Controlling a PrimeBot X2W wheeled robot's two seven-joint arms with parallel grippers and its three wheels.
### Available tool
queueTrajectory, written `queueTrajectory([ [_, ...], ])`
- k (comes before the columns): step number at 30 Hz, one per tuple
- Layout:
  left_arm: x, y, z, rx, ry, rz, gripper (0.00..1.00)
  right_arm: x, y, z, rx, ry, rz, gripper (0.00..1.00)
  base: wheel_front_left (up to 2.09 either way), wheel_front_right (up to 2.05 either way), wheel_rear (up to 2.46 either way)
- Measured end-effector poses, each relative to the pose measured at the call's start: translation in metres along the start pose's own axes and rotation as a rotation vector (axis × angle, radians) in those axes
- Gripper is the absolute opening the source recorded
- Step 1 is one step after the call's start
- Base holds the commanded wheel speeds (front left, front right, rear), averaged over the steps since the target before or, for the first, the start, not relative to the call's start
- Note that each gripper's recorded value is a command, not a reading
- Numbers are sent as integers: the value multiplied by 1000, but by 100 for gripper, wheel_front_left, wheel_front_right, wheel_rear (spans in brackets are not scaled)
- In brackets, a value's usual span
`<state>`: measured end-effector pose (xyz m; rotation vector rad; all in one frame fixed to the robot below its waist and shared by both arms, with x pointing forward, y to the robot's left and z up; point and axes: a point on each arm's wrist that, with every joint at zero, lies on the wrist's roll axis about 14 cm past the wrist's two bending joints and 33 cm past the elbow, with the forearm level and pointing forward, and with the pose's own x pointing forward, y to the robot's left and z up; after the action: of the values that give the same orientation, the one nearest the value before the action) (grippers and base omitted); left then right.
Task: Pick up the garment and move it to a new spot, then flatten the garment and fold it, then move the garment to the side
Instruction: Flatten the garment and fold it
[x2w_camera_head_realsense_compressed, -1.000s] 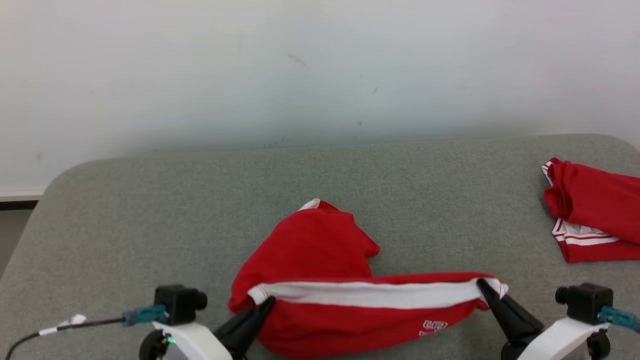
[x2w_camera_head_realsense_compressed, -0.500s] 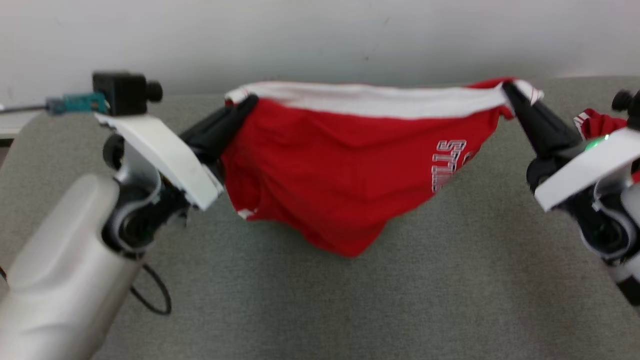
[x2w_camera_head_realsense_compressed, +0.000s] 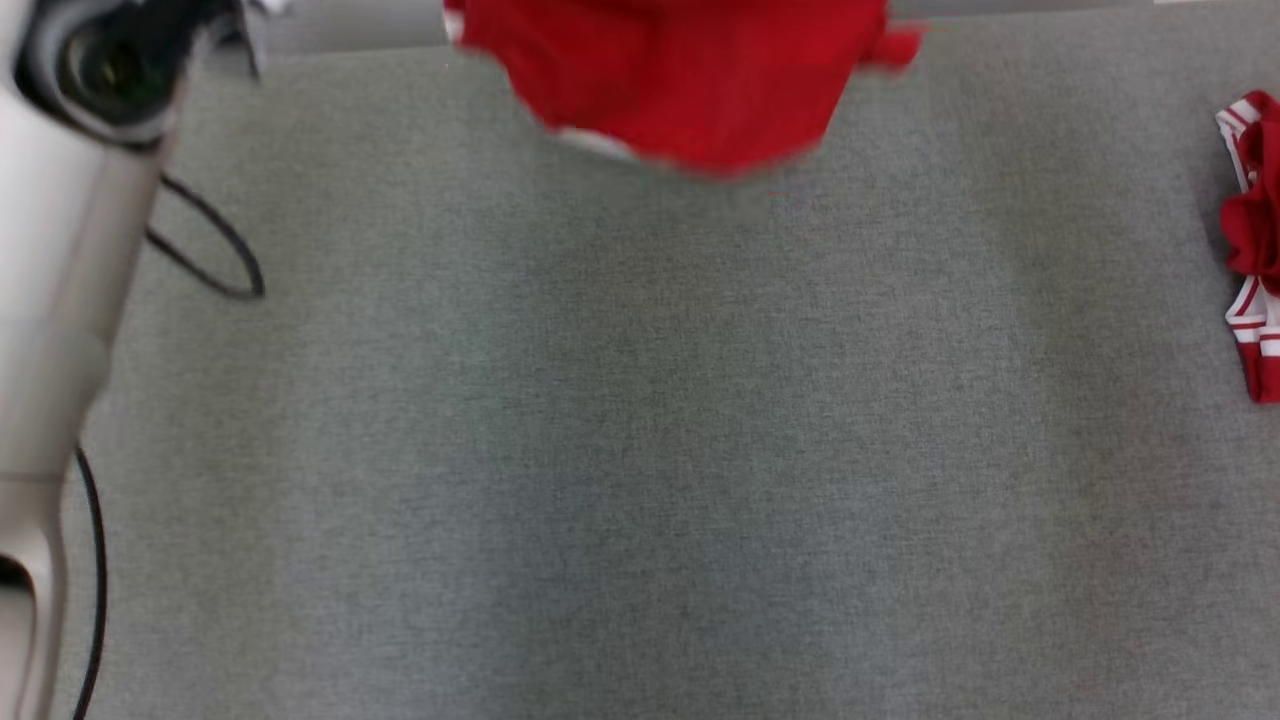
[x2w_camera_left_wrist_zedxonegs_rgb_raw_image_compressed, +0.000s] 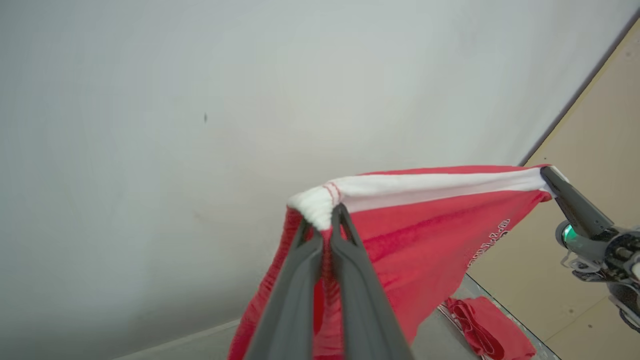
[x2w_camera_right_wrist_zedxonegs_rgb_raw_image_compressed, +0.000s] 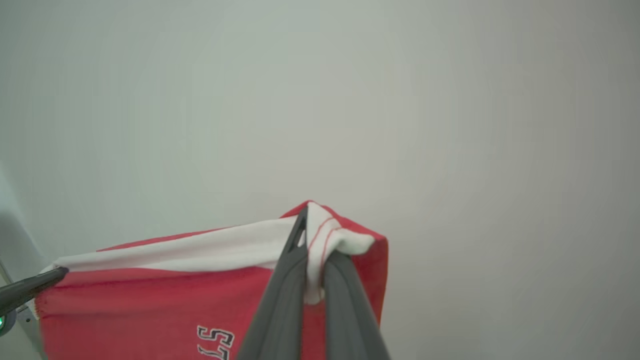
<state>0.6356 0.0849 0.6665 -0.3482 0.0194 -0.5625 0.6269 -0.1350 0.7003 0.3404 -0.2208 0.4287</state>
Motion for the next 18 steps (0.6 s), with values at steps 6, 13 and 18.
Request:
queueTrajectory([
  [6,23,-8,46,20,-184,-26,0,24,7,52,-105,-149,28,0,0,0,0],
  [13,29,-1,-10,-22,-57,-36,0,15,-7,-3,-135,7,25,0,0,0,0],
  [18,7,8,-74,-62,137,-29,0,-22,-18,-65,-110,190,20,0,0,0,0],
])
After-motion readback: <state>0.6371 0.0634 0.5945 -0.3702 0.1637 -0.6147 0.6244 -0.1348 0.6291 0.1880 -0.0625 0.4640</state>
